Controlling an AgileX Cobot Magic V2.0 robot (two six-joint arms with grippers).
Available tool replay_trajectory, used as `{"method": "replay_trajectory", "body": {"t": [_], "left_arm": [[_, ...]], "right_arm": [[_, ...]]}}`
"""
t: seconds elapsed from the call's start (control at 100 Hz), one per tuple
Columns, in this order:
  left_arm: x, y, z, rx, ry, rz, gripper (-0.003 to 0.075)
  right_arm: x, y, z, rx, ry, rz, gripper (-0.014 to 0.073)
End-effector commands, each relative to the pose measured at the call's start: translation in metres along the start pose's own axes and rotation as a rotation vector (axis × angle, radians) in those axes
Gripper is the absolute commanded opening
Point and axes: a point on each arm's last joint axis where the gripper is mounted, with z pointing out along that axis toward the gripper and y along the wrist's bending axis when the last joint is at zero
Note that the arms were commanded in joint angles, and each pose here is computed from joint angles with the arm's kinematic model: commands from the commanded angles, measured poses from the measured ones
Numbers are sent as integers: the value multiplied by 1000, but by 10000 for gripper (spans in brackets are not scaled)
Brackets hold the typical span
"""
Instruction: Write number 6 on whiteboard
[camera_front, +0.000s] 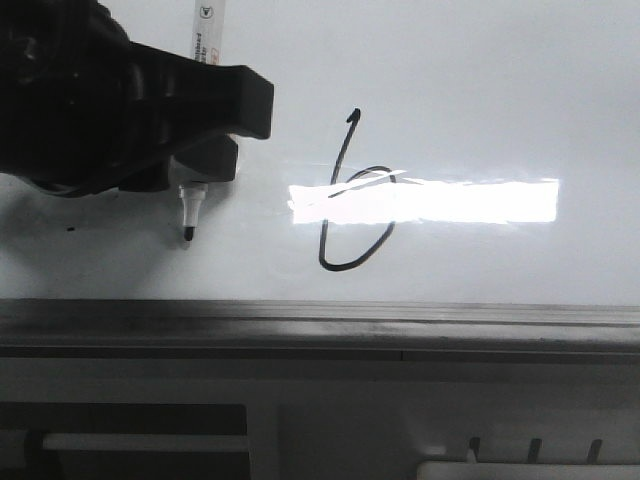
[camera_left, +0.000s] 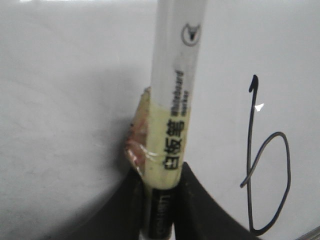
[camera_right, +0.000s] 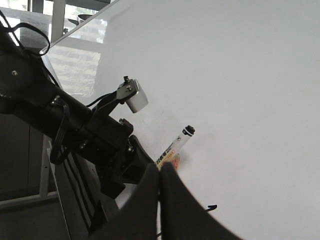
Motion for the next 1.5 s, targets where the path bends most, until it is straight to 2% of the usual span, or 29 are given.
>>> {"method": "replay_trajectory", "body": {"t": [0.0,0.38,0.45,0.6,0.67,1.01,1.06,1.18,1.25,1.42,1.49], "left_arm": [[-8,5,3,-68,-55,-36,-19],[-6,8,6,-110,-66,-37,-13],[-6,8,6,-116,-60,-52,28],[-5,9,6,-124,-51,-75,178],[-5,9,6,-125,-52,-75,217],[-5,9,6,-126,-53,-75,237],[-5,9,6,-126,-53,-75,266],[-5,10,6,-131,-57,-75,420],[-6,11,6,-144,-69,-74,481],[-8,13,5,-163,-86,-74,573],[-8,12,5,-162,-88,-70,587]], "right_arm": [[-11,-8,-2,65,-54,20,-71],[-11,-8,-2,65,-55,21,-71],[-11,-8,-2,65,-55,23,-71],[-11,-8,-2,63,-58,35,-71],[-11,-7,-2,63,-59,37,-71],[-11,-7,-2,62,-61,44,-71],[-11,-7,-2,62,-61,44,-71],[-11,-7,-2,62,-61,44,-71],[-11,-7,-2,62,-61,44,-71],[-11,-8,-2,65,-62,44,-71],[-11,-8,-2,65,-62,44,-71]]}}
